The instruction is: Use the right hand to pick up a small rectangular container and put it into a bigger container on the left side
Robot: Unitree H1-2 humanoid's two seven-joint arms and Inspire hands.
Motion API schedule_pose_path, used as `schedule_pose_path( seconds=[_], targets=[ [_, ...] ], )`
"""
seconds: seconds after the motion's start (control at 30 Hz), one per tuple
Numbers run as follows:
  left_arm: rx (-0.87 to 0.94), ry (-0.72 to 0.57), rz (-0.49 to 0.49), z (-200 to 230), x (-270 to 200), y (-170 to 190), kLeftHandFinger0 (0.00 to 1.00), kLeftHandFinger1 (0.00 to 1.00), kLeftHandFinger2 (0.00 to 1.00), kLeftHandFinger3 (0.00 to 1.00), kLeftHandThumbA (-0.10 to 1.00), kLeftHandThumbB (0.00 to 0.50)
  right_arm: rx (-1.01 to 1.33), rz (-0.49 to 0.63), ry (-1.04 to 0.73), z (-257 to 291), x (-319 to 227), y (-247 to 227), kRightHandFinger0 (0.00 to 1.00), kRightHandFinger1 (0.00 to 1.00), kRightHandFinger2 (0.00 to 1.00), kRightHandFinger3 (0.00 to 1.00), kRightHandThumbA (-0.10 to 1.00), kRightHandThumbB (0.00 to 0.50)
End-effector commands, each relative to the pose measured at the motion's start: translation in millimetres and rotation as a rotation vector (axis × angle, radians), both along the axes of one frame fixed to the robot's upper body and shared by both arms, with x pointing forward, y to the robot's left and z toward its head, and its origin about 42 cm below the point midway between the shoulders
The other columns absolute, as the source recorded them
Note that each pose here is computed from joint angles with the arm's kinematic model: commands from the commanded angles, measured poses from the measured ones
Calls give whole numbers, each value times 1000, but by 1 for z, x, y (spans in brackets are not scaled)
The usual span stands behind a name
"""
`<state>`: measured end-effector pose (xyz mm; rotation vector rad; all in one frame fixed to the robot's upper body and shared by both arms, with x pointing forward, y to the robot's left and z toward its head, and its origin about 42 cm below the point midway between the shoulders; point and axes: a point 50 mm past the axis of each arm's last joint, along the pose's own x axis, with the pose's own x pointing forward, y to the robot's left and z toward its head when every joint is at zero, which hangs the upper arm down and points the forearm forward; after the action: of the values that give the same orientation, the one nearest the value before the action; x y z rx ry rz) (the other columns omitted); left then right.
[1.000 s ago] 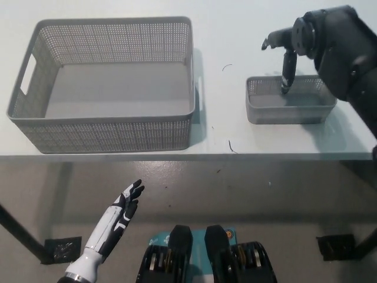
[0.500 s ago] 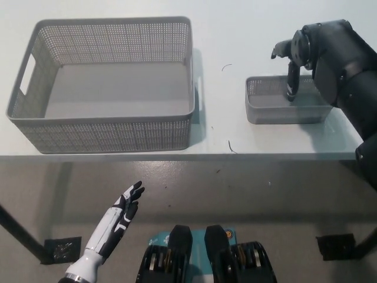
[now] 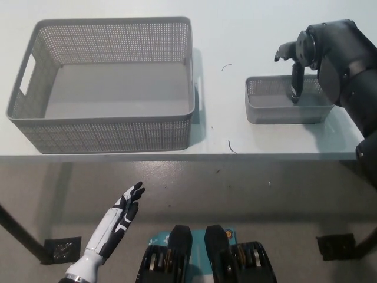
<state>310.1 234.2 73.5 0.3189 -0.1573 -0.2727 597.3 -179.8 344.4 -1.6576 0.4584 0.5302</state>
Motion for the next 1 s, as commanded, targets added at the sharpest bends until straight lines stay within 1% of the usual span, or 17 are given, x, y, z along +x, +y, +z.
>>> schedule_pose_path(
  seconds=[0.0, 0.1, 0.13, 0.2, 0.27, 0.33, 0.37, 0.4, 0.43, 0.47, 0.53, 0.6, 0.63, 0.8, 0.87, 0.97],
  targets=[
    [2, -58, -29, 12, 2, -1, 1000, 1000, 1000, 1000, 1000, 264, -9, 44, -85, 52, 6, 6, 1000, 1000, 1000, 1000, 1000, 409],
    [3, -62, -30, 13, 4, -1, 1000, 1000, 1000, 1000, 1000, 257, 5, 37, -55, 53, 5, 5, 1000, 1000, 1000, 1000, 1000, 412],
    [1, -61, -30, 13, 4, -1, 1000, 1000, 1000, 1000, 1000, 257, 17, 33, -48, 53, 5, 5, 1000, 1000, 1000, 1000, 1000, 395],
    [-3, -56, -30, 13, 3, -1, 1000, 1000, 1000, 1000, 1000, 259, 43, 12, -26, 53, 4, 5, 1000, 1000, 1000, 1000, 1000, 406],
    [-1, -58, -32, 13, 3, -1, 1000, 1000, 1000, 1000, 1000, 257, 53, 14, 20, 50, 3, 4, 1000, 1000, 1000, 1000, 1000, 386],
    [1, -58, -34, 13, 2, -1, 1000, 1000, 1000, 1000, 1000, 257, 45, 7, 36, 48, 3, 5, 1000, 1000, 1000, 1000, 1000, 401],
    [4, -58, -33, 13, 2, -1, 1000, 1000, 1000, 1000, 1000, 258, 31, 9, 39, 47, 2, 6, 1000, 1000, 1000, 1000, 1000, 417],
    [6, -59, -33, 13, 2, -1, 1000, 1000, 1000, 1000, 1000, 259, 23, 14, 33, 45, 2, 7, 1000, 1000, 1000, 1000, 1000, 446],
    [4, -60, -33, 14, 3, -2, 1000, 1000, 1000, 1000, 1000, 259, 35, 18, 32, 46, 3, 7, 1000, 1000, 1000, 1000, 1000, 448],
    [3, -61, -33, 14, 4, -2, 1000, 1000, 1000, 1000, 1000, 260, 60, 15, 44, 46, 2, 7, 1000, 1000, 1000, 1000, 1000, 436],
    [1, -59, -32, 15, 4, -1, 1000, 1000, 1000, 1000, 1000, 264, 89, 5, 66, 45, 2, 7, 1000, 1000, 1000, 1000, 1000, 428],
    [-1, -58, -34, 16, 5, -2, 1000, 1000, 1000, 1000, 1000, 263, 102, 0, 71, 43, 1, 7, 1000, 1000, 1000, 1000, 1000, 428],
    [1, -63, -37, 17, 5, -1, 1000, 1000, 1000, 1000, 1000, 258, 93, -6, 56, 39, 2, 6, 1000, 1000, 1000, 1000, 1000, 457],
    [0, -66, -40, 17, 5, -2, 1000, 1000, 1000, 1000, 1000, 265, 31, 11, 51, 25, 1, 6, 1000, 1000, 1000, 1000, 1000, 498],
    [4, -72, -40, 18, 5, -2, 1000, 1000, 1000, 1000, 1000, 262, 9, 29, 45, 21, 1, 6, 1000, 1000, 1000, 1000, 1000, 500],
    [2, -72, -39, 18, 5, -2, 1000, 1000, 1000, 1000, 1000, 264, 56, 11, 62, 10, 0, 6, 1000, 1000, 1000, 1000, 1000, 492]
  ],
)
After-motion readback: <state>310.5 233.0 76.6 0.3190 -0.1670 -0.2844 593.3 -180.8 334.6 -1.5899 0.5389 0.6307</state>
